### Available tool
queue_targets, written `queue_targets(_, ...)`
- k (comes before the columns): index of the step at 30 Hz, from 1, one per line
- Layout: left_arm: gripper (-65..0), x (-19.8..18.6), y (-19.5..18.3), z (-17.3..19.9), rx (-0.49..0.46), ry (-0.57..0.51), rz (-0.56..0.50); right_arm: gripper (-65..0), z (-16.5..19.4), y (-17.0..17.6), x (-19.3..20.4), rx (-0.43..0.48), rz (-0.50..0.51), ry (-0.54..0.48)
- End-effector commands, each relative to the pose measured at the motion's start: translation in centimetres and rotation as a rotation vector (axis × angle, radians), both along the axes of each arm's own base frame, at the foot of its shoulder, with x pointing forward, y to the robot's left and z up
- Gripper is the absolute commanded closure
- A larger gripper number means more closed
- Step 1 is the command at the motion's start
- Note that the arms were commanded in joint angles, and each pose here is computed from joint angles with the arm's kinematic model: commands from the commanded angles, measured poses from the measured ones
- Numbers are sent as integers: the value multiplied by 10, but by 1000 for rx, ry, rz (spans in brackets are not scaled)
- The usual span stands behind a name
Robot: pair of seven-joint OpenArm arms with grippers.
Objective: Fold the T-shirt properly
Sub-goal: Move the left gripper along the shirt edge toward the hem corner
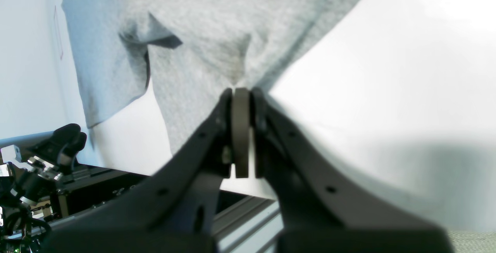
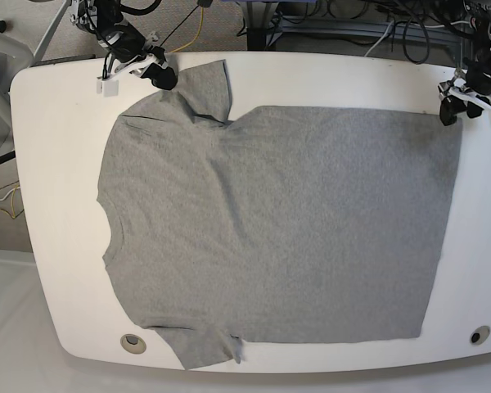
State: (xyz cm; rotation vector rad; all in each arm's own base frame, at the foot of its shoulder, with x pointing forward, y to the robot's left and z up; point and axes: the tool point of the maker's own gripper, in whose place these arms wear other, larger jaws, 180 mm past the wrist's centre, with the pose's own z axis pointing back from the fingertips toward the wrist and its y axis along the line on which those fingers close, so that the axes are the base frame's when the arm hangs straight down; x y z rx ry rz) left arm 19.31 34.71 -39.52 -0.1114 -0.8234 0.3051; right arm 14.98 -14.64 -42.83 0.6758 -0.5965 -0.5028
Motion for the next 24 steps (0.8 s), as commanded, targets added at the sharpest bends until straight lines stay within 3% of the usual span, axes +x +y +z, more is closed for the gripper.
queue_targets(1,-414,7,0,12,2,-48,-10,0,2,-3,-1,-11,6,0)
queue_targets(14,-400,2,-16,0,-47,-27,-45,0,2,-2,-1,-5,-1,-1)
queue_targets(20,-91,-6,-22,-9,-93,26,-76,0,5,-2,1,-1,-1,-11)
queue_targets(24,0,-8,-24,-12,-103,47,-84,0,5,-2,2,0,-4,-14)
